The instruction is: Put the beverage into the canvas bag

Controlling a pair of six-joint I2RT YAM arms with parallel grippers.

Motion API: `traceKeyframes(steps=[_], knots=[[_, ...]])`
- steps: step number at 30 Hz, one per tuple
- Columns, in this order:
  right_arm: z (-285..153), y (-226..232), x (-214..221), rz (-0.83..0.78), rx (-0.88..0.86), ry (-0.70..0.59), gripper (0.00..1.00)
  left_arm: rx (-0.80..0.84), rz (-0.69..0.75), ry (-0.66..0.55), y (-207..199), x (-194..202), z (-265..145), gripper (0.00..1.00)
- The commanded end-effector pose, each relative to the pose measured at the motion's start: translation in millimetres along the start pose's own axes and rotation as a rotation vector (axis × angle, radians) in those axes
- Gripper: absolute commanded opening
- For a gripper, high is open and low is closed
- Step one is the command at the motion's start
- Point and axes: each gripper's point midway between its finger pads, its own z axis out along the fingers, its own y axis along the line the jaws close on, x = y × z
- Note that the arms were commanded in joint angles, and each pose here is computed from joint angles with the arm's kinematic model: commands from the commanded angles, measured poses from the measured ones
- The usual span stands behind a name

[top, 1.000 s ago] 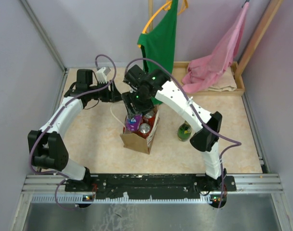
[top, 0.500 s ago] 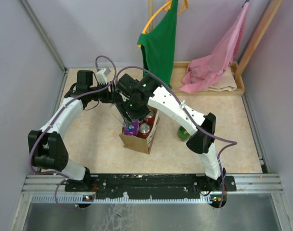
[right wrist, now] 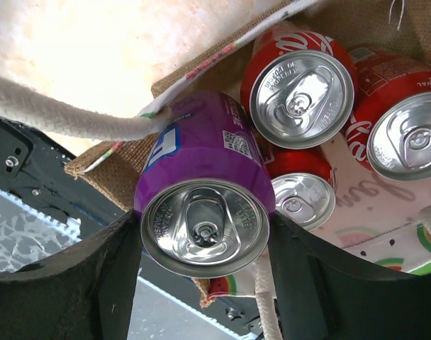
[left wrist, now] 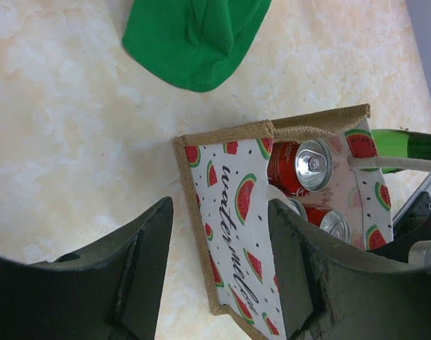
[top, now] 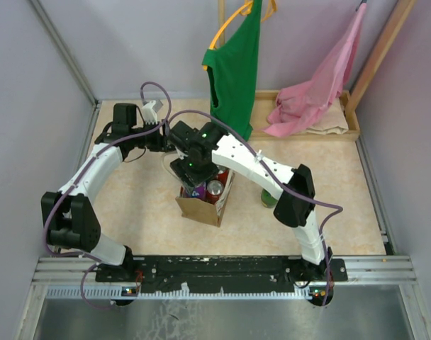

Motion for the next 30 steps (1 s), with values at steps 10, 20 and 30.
traceKeyframes(steps=[10, 20, 30], knots=[[8.3, 12.8, -9.2, -0.077, -0.023, -0.042, 0.00, 0.019, 0.036, -0.018, -1.8, -7.0, 0.1, 0.62], [27.2, 14.6, 0.2, -0.091, -0.034, 0.002, 0.00, 0.017, 0.040, -0.014, -0.4, -5.2, 0.9, 0.62], [45.9, 15.3, 10.2, -0.116, -0.030, 0.040, 0.00, 0.016, 0.039, -0.013, 0.7, -4.7, 2.3, 0.62]])
